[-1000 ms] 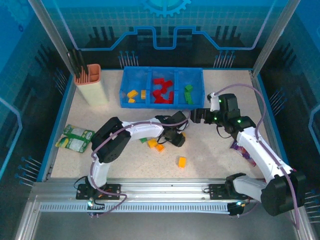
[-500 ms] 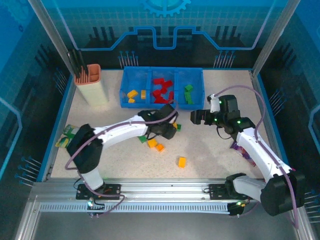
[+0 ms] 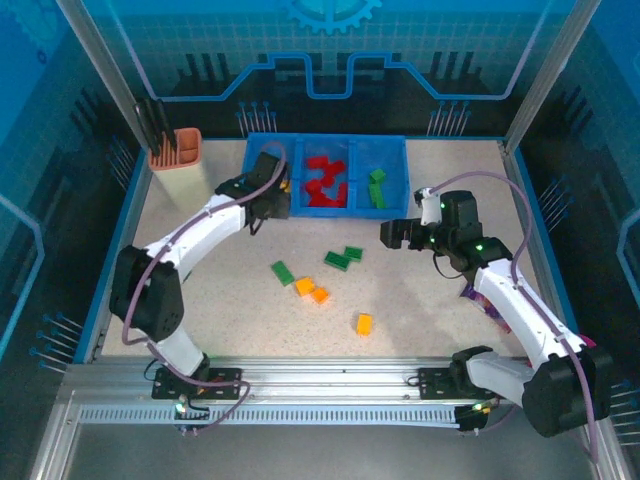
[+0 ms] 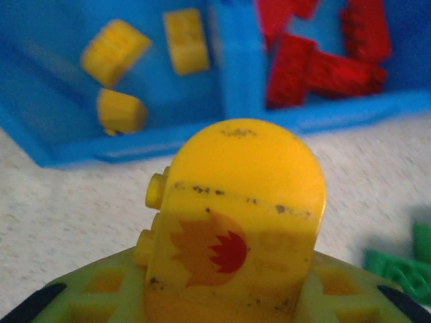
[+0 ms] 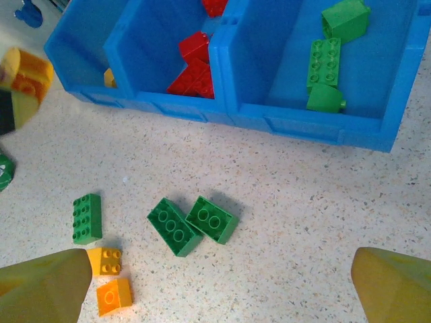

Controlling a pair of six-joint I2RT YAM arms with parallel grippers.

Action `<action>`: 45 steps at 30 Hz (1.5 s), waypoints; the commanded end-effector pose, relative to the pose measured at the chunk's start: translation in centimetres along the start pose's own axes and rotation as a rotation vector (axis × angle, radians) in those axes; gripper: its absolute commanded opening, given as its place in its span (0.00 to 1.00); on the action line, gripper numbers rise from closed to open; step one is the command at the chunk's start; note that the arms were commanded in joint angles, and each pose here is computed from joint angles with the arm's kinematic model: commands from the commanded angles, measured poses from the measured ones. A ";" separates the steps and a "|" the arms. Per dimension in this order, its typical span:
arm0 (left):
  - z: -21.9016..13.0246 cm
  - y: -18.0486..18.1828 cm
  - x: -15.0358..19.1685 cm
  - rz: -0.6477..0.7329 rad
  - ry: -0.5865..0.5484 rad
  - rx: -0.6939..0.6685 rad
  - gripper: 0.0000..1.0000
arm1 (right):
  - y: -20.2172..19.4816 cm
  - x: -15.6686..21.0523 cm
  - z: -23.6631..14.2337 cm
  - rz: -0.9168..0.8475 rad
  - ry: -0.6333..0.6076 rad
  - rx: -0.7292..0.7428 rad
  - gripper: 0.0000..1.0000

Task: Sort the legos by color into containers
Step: Place the lego in the container, then pick up the lego from the middle-left of the table.

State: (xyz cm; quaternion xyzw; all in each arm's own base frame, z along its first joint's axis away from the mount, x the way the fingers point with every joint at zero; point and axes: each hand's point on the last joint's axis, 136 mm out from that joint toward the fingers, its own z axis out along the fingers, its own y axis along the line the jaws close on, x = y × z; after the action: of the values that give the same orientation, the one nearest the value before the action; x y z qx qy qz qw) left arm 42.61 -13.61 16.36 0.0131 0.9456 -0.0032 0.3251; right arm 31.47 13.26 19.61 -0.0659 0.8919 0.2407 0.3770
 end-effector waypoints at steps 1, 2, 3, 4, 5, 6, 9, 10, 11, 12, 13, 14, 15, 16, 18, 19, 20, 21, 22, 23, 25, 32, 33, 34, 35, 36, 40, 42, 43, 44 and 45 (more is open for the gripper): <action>2.1 1.7 -3.1 -0.074 -0.052 -0.036 0.29 | 0.1 -0.8 -1.0 -0.023 -0.028 0.010 1.00; 2.9 2.2 -3.6 -0.097 -0.054 -0.035 0.30 | 0.1 -0.7 -1.1 -0.024 -0.027 0.014 1.00; 3.9 2.7 -4.0 -0.120 -0.050 -0.040 0.30 | 0.0 -0.8 -1.1 -0.027 -0.026 0.018 1.00; 5.0 3.1 -4.4 -0.131 -0.047 -0.046 0.29 | 0.0 -0.8 -1.1 -0.031 -0.026 0.022 1.00; 6.0 3.3 -4.6 -0.131 -0.044 -0.059 0.30 | -0.1 -0.8 -1.1 -0.034 -0.024 0.027 1.00; 6.9 3.6 -4.9 -0.134 -0.038 -0.072 0.30 | -0.2 -0.7 -1.1 -0.036 -0.017 0.032 1.00; 9.5 3.8 -5.5 -0.143 -0.022 -0.081 0.30 | 0.0 -1.5 -1.2 -0.048 -0.025 0.032 1.00; 10.1 3.8 -5.6 -0.147 -0.016 -0.084 0.30 | 0.0 -1.5 -1.2 -0.049 -0.023 0.030 1.00; 10.7 4.0 -5.9 -0.148 -0.014 -0.092 0.31 | 0.0 -1.6 -1.1 -0.050 -0.022 0.030 1.00; 11.3 4.2 -6.0 -0.150 -0.010 -0.095 0.31 | 0.0 -1.6 -1.1 -0.051 -0.021 0.028 1.00; 11.9 4.4 -6.1 -0.154 -0.007 -0.100 0.31 | 0.0 -1.6 -1.0 -0.051 -0.019 0.027 1.00; 12.4 4.6 -6.2 -0.161 -0.002 -0.100 0.32 | 0.0 -1.5 -0.9 -0.050 -0.017 0.027 1.00; 13.0 4.6 -6.2 -0.169 0.012 -0.094 0.32 | 0.0 -1.5 -0.9 -0.052 -0.017 0.026 1.00; 13.3 4.6 -6.0 -0.176 0.027 -0.090 0.32 | 0.0 -1.4 -0.8 -0.050 -0.015 0.026 1.00; 13.6 4.4 -6.0 -0.177 0.033 -0.084 0.35 | 0.0 -1.3 -0.6 -0.047 -0.010 0.023 1.00; 13.7 4.3 -5.9 -0.179 0.035 -0.078 0.37 | 0.0 -1.3 -0.6 -0.044 -0.009 0.019 1.00; 13.6 4.3 -5.9 -0.180 0.034 -0.075 0.39 | 0.0 -1.3 -0.5 -0.044 -0.008 0.019 1.00; 13.5 4.3 -5.9 -0.179 0.036 -0.075 0.41 | 0.0 -1.3 -0.5 -0.044 -0.008 0.018 1.00; 13.4 4.3 -5.9 -0.179 0.035 -0.076 0.43 | 0.0 -1.3 -0.5 -0.043 -0.008 0.020 1.00; 13.2 4.3 -6.0 -0.179 0.031 -0.073 0.46 | -0.1 -1.2 -0.5 -0.044 -0.009 0.023 1.00; 12.6 4.4 -6.2 -0.179 0.023 -0.070 0.50 | -0.1 -1.2 -0.4 -0.044 -0.009 0.021 1.00; 9.1 4.4 -6.8 -0.161 -0.017 -0.048 0.60 | 0.1 -1.4 0.0 -0.038 -0.011 0.001 1.00; 8.2 4.3 -6.7 -0.160 -0.021 -0.037 0.60 | 0.2 -1.3 0.0 -0.038 -0.011 -0.003 1.00; 7.4 4.2 -6.6 -0.160 -0.027 -0.032 0.60 | 0.3 -1.3 -0.1 -0.037 -0.013 -0.005 1.00; 6.2 4.0 -6.3 -0.154 -0.037 -0.027 0.60 | 0.4 -1.3 -0.1 -0.038 -0.014 -0.007 1.00; 4.9 3.8 -6.0 -0.146 -0.049 -0.022 0.60 | 0.3 -1.2 -0.2 -0.038 -0.016 -0.006 1.00; 0.5 0.8 -2.5 -0.096 -0.007 0.044 0.63 | -1.1 -0.8 -0.5 -0.029 -0.033 0.071 1.00; -1.5 -2.1 0.8 -0.034 0.049 0.082 0.63 | -1.6 -1.1 -1.1 -0.036 -0.054 0.107 1.00; -2.4 -3.4 2.5 -0.007 0.072 0.090 0.63 | -1.7 -1.4 -1.3 -0.037 -0.066 0.117 1.00; -3.4 -5.0 4.4 0.018 0.098 0.108 0.63 | -1.8 -1.7 -1.6 -0.038 -0.078 0.124 1.00; -4.5 -6.6 6.2 0.030 0.119 0.141 0.63 | -2.0 -1.9 -1.9 -0.036 -0.090 0.137 1.00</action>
State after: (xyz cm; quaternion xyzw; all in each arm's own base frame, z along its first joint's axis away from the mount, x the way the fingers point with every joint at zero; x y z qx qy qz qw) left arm 41.27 -16.87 19.06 0.0155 0.9376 -0.0541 0.3431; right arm 31.91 11.90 20.31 -0.0631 0.8934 0.1984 0.3980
